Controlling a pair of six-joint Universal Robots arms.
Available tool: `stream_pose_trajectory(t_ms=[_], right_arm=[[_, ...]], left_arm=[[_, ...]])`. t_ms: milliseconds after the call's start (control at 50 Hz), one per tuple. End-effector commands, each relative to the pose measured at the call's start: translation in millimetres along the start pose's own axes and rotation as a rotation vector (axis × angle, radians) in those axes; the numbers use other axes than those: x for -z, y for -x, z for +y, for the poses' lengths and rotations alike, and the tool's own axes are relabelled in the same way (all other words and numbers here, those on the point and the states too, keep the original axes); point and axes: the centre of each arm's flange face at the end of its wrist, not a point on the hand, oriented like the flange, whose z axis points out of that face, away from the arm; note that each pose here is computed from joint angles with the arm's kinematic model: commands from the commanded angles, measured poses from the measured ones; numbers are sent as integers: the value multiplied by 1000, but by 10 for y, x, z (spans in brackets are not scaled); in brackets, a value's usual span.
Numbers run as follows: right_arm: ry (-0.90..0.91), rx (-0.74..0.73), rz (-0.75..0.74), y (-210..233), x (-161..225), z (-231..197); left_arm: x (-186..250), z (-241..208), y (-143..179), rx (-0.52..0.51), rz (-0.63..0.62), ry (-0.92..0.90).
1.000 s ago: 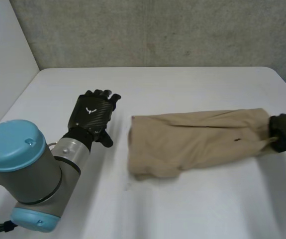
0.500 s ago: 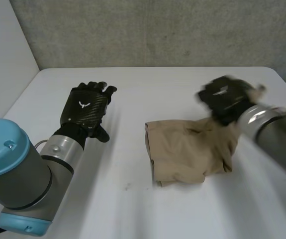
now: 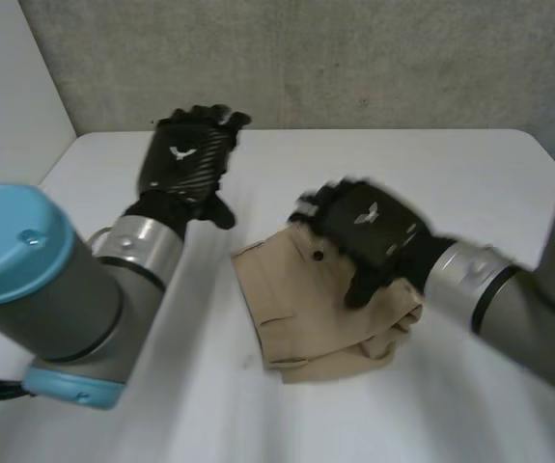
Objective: Fold the shorts.
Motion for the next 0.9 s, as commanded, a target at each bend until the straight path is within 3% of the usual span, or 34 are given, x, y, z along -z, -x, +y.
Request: stream_pose_trajectory(t_ms=[20,260,460,760,900], right_arm=[[-32,-226,148,-476,7,-68],[194,-334,195,-612,-418,528],[352,-348,155,-526,-574,984],[454,-164,155,-490,-496,1138],[379,-116,207,-600,-451,902]], left_arm=[[-33,162,-511,51,75,113],[105,521,-752,121,17,347],[292,988,-829,78,37,538],[341,1067,-771,61,37,594],[280,845,-754,74,39,533]])
